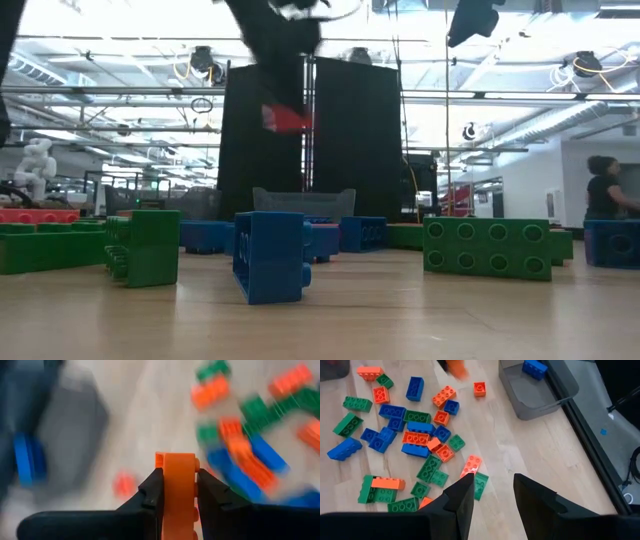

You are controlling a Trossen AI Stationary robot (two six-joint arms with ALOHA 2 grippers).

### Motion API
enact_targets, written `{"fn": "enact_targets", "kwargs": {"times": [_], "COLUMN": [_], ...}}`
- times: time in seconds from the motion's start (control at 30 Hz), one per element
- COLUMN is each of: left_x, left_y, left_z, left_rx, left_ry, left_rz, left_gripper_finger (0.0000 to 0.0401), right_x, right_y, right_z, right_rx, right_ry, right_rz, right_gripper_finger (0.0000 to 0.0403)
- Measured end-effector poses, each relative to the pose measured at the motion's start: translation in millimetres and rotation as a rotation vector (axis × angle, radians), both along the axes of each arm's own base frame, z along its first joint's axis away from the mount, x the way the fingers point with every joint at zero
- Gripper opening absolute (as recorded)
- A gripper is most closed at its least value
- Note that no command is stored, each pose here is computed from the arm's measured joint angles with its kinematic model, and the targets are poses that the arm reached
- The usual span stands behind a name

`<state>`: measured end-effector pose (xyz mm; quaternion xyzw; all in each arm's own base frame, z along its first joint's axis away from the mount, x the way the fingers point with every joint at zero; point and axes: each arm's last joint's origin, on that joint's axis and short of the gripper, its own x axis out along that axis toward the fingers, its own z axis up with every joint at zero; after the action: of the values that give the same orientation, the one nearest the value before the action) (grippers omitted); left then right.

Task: Sort blocks
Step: Put the orange gamepiece into the bottom black bin

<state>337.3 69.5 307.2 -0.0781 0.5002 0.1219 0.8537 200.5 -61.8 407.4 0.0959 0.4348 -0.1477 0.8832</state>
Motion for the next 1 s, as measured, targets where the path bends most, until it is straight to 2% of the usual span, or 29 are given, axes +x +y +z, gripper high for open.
{"fn": "enact_targets", "kwargs": {"times": [0.2, 0.4, 0.53, 0.7, 1.0], "left_x": [-67, -114, -130, -140, -156], "left_y": [-71, -139, -179, -219, -274], "left_z": [41, 56, 56, 45, 20], "left_rx": [-0.13, -0.218, -0.256, -0.247, -0.245], "left_ry": [0.141, 0.206, 0.214, 0.274, 0.42], "left_rz": [0.066, 0.116, 0.067, 0.021, -0.07], "left_gripper_finger": [0.0064, 0.0064, 0.0064, 0.0064, 0.0064], "right_x": [1, 1, 2, 2, 2], "right_y": [0, 0, -1, 0, 0], "right_z": [1, 1, 1, 1, 1], "right_rx": [-0.021, -0.038, -0.043, -0.045, -0.044], "right_ry": [-0.004, -0.008, -0.012, -0.011, -0.008], "right_rz": [0.026, 0.044, 0.049, 0.051, 0.051], "right_gripper_finger": [0.0135, 0.0135, 0.0135, 0.0135, 0.0135]}}
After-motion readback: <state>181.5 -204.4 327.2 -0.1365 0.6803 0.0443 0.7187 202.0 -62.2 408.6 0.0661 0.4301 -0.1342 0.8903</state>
